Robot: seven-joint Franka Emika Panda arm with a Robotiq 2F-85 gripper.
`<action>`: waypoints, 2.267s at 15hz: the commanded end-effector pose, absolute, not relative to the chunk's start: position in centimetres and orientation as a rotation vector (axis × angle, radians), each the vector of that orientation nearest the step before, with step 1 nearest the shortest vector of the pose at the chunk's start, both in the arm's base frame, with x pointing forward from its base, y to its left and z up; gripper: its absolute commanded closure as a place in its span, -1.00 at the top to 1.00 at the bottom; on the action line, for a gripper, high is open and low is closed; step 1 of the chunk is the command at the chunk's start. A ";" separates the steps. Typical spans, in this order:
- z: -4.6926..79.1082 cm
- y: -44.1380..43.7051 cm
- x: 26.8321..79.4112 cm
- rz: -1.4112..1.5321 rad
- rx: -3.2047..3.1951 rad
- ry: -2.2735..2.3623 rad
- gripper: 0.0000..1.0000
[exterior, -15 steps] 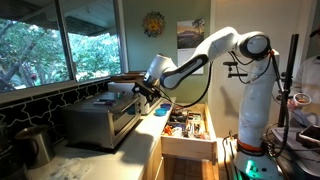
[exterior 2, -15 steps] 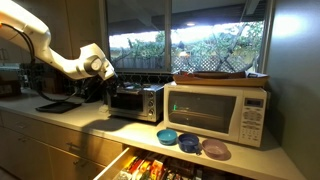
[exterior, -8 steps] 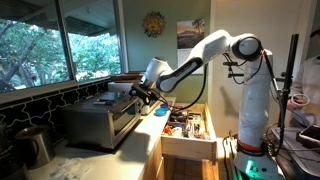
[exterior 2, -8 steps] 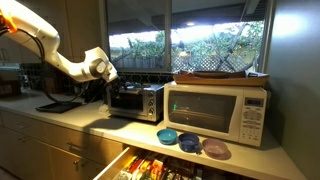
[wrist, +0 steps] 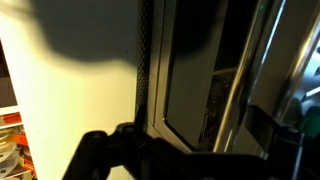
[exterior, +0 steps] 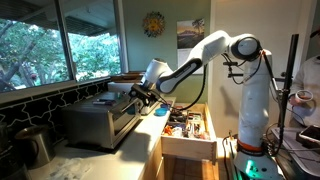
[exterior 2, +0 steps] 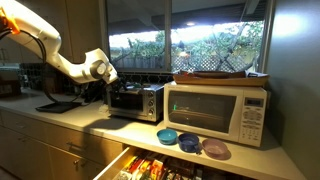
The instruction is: Open the door to the oven
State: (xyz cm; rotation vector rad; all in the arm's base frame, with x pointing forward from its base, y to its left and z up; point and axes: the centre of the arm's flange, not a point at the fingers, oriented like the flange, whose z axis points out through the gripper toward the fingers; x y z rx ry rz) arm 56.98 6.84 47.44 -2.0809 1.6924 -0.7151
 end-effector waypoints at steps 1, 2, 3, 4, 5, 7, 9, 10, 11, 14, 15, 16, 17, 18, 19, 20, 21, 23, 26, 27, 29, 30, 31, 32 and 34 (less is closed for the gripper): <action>46.5 7.4 54.2 -0.705 -2.059 1.706 1.00; 46.2 7.4 53.8 -0.685 -2.066 1.717 1.00; 45.9 7.3 53.2 -0.660 -2.067 1.731 1.00; 45.7 7.2 52.9 -0.650 -2.062 1.744 1.00; 45.5 6.9 52.4 -0.631 -2.057 1.765 1.00; 45.3 6.6 51.3 -0.611 -2.041 1.801 1.00; 44.8 6.4 49.9 -0.593 -2.031 1.837 1.00; 44.6 6.2 49.4 -0.585 -2.027 1.853 1.00; 44.2 6.2 48.7 -0.574 -2.018 1.872 1.00; 43.5 6.0 47.2 -0.550 -1.994 1.924 1.00; 43.2 6.0 46.7 -0.538 -1.983 1.945 1.00; 42.9 5.9 46.2 -0.525 -1.975 1.964 1.00; 42.5 5.9 45.7 -0.512 -1.966 1.988 1.00; 42.2 5.9 45.3 -0.497 -1.955 2.010 1.00; 41.8 5.8 44.9 -0.474 -1.947 2.031 1.00; 41.4 5.8 44.4 -0.444 -1.938 2.054 1.00; 41.0 5.7 44.0 -0.409 -1.933 2.078 1.00; 40.3 5.6 43.4 -0.351 -1.916 2.119 1.00; 39.3 5.2 42.8 -0.260 -1.889 2.177 1.00; 39.1 5.1 42.5 -0.231 -1.878 2.197 1.00; 40.6 5.0 42.2 -0.219 -1.845 2.198 1.00; 42.1 5.0 42.0 -0.205 -1.833 2.184 1.00; 44.1 4.8 41.3 -0.190 -1.857 2.156 1.00; 45.8 4.7 40.6 -0.164 -1.906 2.114 1.00; 48.9 4.8 39.1 -0.137 -2.021 2.002 1.00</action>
